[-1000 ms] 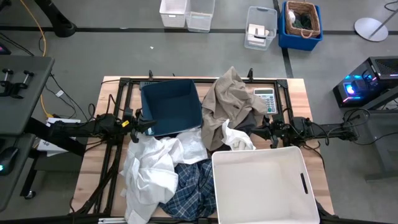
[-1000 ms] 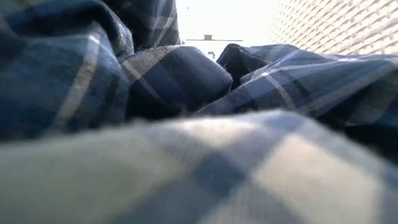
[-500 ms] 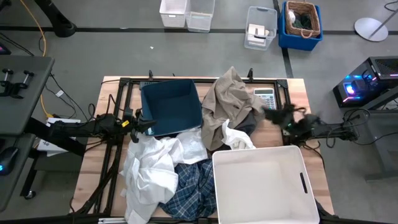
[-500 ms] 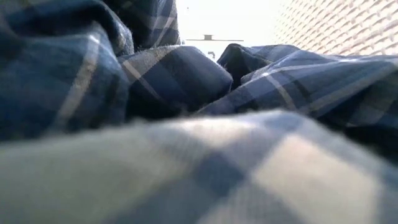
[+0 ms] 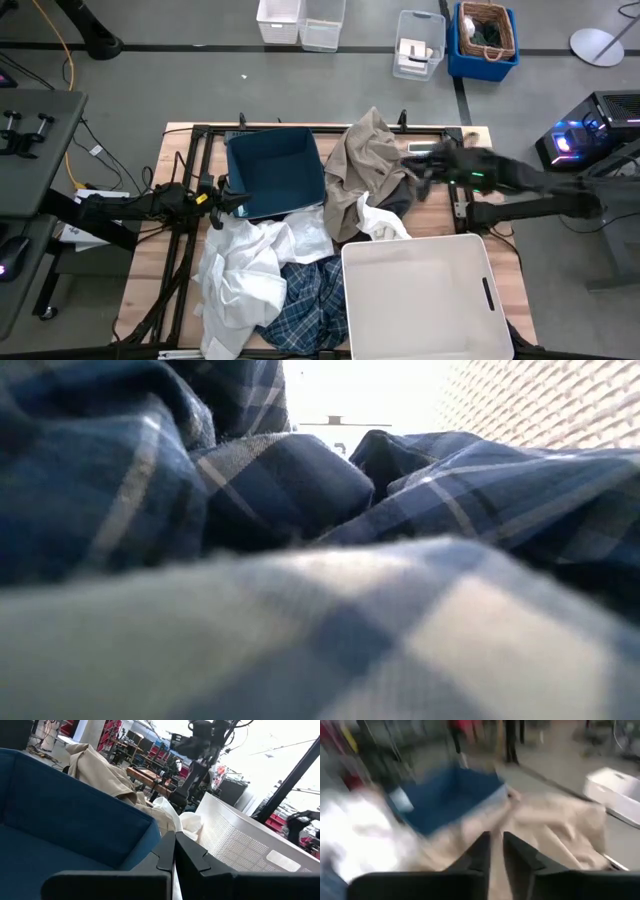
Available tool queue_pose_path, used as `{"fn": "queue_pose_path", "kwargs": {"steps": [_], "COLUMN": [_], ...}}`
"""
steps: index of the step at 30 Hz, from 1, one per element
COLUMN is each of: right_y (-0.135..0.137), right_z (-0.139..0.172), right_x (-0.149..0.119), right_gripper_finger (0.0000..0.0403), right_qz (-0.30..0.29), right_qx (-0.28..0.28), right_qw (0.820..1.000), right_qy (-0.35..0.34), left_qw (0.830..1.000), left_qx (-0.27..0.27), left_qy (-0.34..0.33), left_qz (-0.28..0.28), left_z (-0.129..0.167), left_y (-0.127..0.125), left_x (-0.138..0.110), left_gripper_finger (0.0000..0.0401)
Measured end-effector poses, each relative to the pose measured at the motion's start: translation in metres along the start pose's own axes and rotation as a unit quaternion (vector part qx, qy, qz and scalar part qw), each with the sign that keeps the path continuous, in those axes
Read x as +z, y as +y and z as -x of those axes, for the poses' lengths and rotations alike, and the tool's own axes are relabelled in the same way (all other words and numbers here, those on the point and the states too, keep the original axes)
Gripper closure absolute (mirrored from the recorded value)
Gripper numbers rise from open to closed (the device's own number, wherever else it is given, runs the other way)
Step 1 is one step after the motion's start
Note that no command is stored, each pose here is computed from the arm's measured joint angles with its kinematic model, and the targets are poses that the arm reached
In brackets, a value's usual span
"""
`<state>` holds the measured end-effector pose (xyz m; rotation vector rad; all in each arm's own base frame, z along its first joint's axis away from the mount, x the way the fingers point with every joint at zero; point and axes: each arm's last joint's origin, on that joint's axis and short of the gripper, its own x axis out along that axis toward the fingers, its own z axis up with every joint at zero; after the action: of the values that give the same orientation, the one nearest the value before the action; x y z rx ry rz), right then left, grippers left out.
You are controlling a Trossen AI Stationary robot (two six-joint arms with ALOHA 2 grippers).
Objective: Sort clothes
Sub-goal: Put the brown pants into the white laundry bin
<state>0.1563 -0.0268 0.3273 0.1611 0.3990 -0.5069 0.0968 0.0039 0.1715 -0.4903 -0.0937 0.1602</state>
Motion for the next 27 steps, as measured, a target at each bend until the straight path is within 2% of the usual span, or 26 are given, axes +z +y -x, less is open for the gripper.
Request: {"fn": "queue_pose_path", "kwargs": {"steps": [5, 9, 12, 16, 20, 22, 24, 27], "right_y": [0.009, 0.007, 0.006, 0.005, 0.008, 0.011, 0.013, 0.015], "right_z": [-0.073, -0.129, -0.165, -0.203, -0.223, -0.227, -0.229, -0.228], "right_x": [0.011, 0.021, 0.025, 0.025, 0.019, 0.020, 0.022, 0.029], "right_gripper_finger": [0.0241, 0.0163, 0.0127, 0.0111, 0.0110, 0.0110, 0.0110, 0.0118], "right_qz": [0.051, 0.024, 0.009, 0.005, 0.043, 0.052, 0.046, 0.029], "right_qx": [-0.040, -0.083, -0.104, -0.124, -0.204, -0.225, -0.230, -0.216], "right_qw": [0.991, 0.979, 0.965, 0.933, 0.893, 0.876, 0.865, 0.864], "right_qy": [0.120, 0.183, 0.241, 0.338, 0.400, 0.423, 0.443, 0.454], "left_qw": [1.000, 1.000, 1.000, 1.000, 1.000, 1.000, 1.000, 1.000], "left_qx": [0.000, 0.000, 0.000, 0.000, 0.000, 0.000, 0.000, 0.000], "left_qy": [0.000, 0.000, 0.000, 0.000, -0.001, -0.001, -0.001, -0.001], "left_qz": [0.000, 0.000, 0.000, 0.000, 0.000, 0.000, 0.000, 0.000], "left_z": [0.000, 0.000, 0.000, 0.000, 0.000, 0.000, 0.000, 0.000], "left_y": [0.000, 0.000, 0.000, 0.000, 0.000, 0.000, 0.000, 0.000], "left_x": [0.000, 0.000, 0.000, 0.000, 0.000, 0.000, 0.000, 0.000], "left_gripper_finger": [0.0401, 0.0401, 0.0401, 0.0401, 0.0401, 0.0401, 0.0401, 0.0401]}}
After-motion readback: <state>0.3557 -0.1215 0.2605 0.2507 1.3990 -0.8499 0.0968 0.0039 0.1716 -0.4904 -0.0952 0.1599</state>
